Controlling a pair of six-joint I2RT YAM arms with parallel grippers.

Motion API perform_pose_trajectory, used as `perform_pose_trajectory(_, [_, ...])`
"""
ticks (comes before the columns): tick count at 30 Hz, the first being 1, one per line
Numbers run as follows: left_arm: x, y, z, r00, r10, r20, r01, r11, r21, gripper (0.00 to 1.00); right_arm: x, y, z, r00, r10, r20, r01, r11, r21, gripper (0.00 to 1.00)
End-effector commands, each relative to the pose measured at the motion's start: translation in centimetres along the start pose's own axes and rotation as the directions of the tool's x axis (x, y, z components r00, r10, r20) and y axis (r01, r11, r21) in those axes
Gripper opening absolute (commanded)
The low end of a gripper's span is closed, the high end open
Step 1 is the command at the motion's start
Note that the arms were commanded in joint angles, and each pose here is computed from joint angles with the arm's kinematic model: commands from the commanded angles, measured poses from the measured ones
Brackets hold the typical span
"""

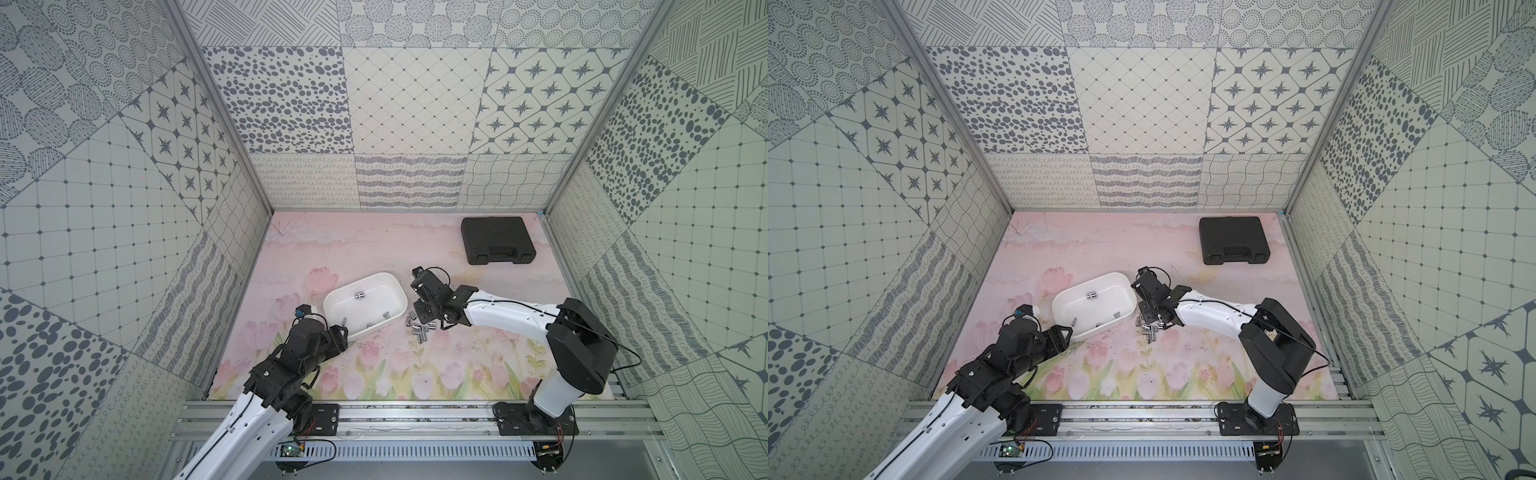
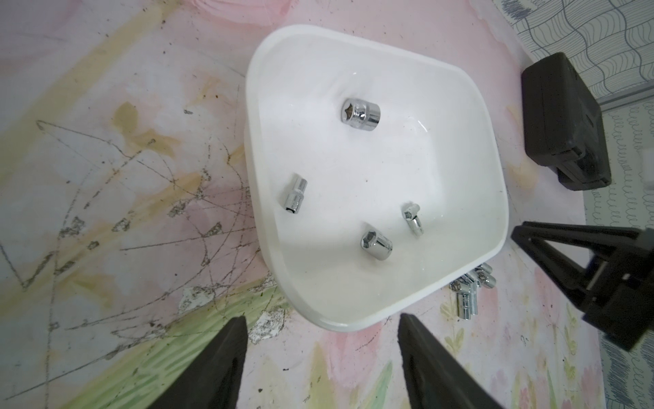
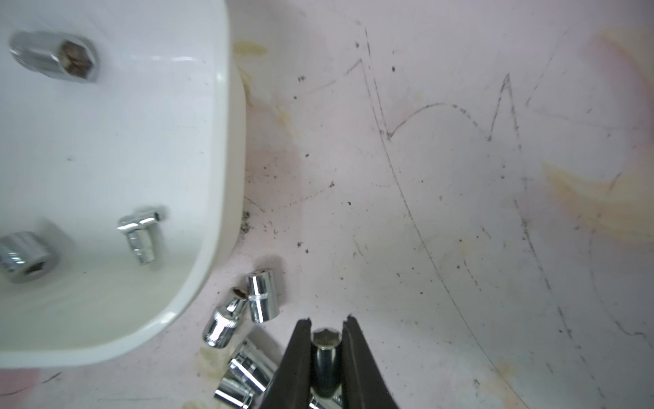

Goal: Put the socket on the desktop into the storage box
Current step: Pick up the socket head from the center of the board, then place the socket head in the storage box.

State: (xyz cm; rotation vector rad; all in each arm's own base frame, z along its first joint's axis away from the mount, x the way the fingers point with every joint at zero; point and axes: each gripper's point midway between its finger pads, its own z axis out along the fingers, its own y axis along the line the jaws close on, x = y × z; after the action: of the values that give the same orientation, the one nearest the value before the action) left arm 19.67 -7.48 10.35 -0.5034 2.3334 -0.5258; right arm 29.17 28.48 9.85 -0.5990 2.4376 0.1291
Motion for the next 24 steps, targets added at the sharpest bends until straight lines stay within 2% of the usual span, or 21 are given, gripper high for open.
perform_pose_trajectory(1, [-0.8,-0.1,-0.1,0.999,-0.001,0.042,0.001,1.000,-0.003,0.72,-5.6,2.6,-4.7,0.984,0.022,0.179,-0.011,0.998,-0.064,0.12])
perform_pose_trajectory(4, [-0.7,-0.2,0.0,0.999,0.000,0.036,0.000,1.000,0.001,0.72,-7.3,5.4,-4.4,0.983,0.015,0.185,0.007,0.993,-0.119,0.13])
perform_pose_trajectory(11, [-0.8,0.0,-0.1,0.999,-0.002,0.040,0.002,1.000,-0.003,0.72,-8.8,10.7,1.0,0.992,-0.019,0.123,0.041,0.983,-0.177,0.15])
perform_pose_trajectory(16, [-0.6,-0.1,0.0,0.999,-0.003,0.033,0.003,1.000,-0.002,0.72,-8.6,11.5,3.6,0.996,-0.039,0.077,0.052,0.984,-0.169,0.26])
perform_pose_trajectory(18, [-0.6,-0.3,0.0,1.000,-0.003,0.027,0.003,1.000,0.008,0.71,-8.7,11.3,3.6,0.997,-0.045,0.070,0.056,0.985,-0.162,0.38])
perform_pose_trajectory(22, [-0.5,-0.4,0.0,1.000,-0.005,0.023,0.004,1.000,0.014,0.72,-9.0,10.3,1.9,0.995,-0.046,0.093,0.060,0.985,-0.162,0.49])
perform_pose_trajectory(24, [-0.5,-0.4,0.0,1.000,-0.007,0.021,0.007,1.000,0.018,0.72,-9.2,9.7,0.3,0.992,-0.045,0.114,0.064,0.985,-0.163,0.49])
